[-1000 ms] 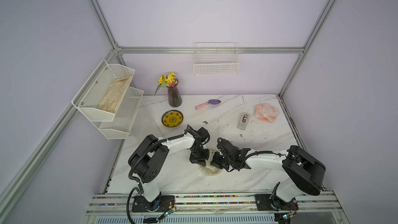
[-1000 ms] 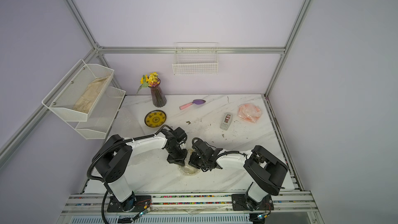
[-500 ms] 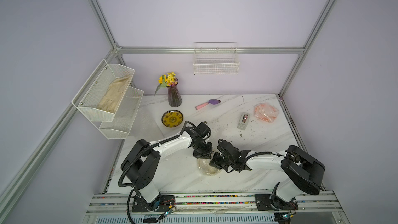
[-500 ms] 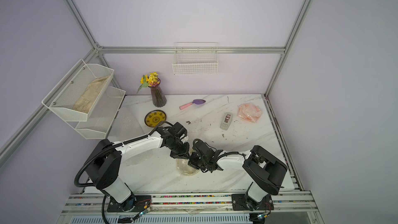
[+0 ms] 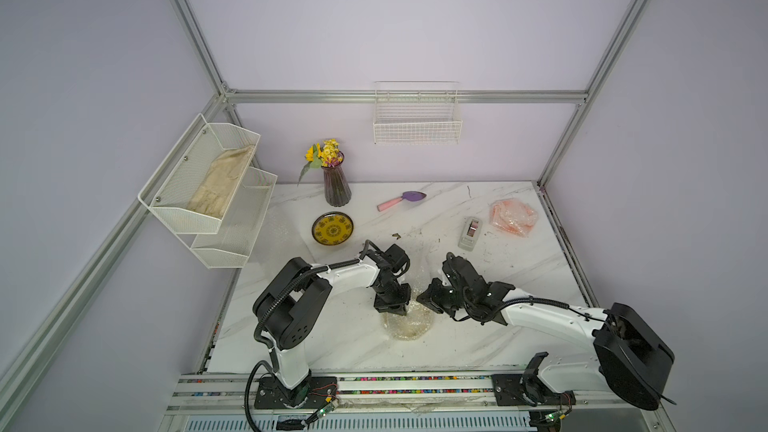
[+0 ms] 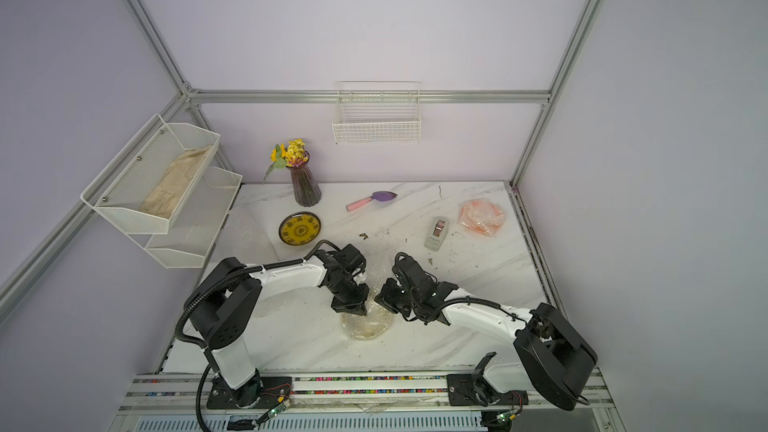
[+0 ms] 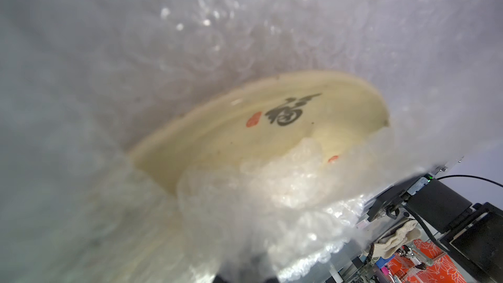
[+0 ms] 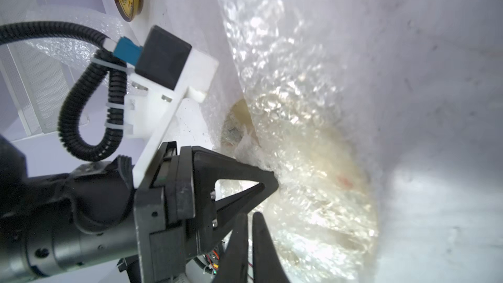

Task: Wrap dinner plates in bubble wrap
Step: Wrap the plate in the bubble wrap.

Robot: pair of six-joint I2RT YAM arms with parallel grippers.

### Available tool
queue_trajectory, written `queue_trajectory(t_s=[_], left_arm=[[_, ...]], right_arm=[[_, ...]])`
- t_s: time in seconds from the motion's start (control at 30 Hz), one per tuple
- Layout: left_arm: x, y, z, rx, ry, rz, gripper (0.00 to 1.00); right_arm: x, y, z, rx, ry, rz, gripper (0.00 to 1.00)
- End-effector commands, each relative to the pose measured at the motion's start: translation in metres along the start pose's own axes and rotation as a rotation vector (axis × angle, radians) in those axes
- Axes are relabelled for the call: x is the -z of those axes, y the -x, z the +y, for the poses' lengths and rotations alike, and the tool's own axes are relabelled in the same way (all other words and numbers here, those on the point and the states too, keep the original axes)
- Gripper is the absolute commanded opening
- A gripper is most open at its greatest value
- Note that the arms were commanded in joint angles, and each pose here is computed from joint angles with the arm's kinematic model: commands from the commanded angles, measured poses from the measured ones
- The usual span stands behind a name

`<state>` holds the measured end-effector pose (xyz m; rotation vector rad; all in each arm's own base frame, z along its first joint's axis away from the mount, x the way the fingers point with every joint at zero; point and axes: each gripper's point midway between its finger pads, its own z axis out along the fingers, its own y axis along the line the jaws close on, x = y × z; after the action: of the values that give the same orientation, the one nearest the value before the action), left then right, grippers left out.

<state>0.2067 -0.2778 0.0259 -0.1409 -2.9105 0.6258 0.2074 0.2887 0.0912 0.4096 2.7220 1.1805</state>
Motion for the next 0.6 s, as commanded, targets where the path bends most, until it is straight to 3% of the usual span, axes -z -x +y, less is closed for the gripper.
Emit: queue_trajectory(t_s=[0.0, 0.33, 0.5, 0.57], left_arm=[[-0.011, -0.015, 0.048, -0.037, 0.192, 0.036, 0.04], [0.011, 0.021, 0.058, -0.155, 0.245, -0.012, 0.05], [0.019, 0.03, 0.044, -0.193, 0.185, -0.023, 0.05], [0.02, 0.03, 0.041, -0.2, 0.167, -0.021, 0.05]], right_arm=[[-0.008, -0.02, -0.038, -0.008, -0.116, 0.103, 0.03], [-0.047, -0.066, -0.061, -0.06, -0.152, 0.222, 0.0], [-0.049, -0.071, -0.025, 0.01, -0.063, 0.259, 0.0], [-0.041, -0.062, -0.013, 0.056, -0.073, 0.212, 0.0]])
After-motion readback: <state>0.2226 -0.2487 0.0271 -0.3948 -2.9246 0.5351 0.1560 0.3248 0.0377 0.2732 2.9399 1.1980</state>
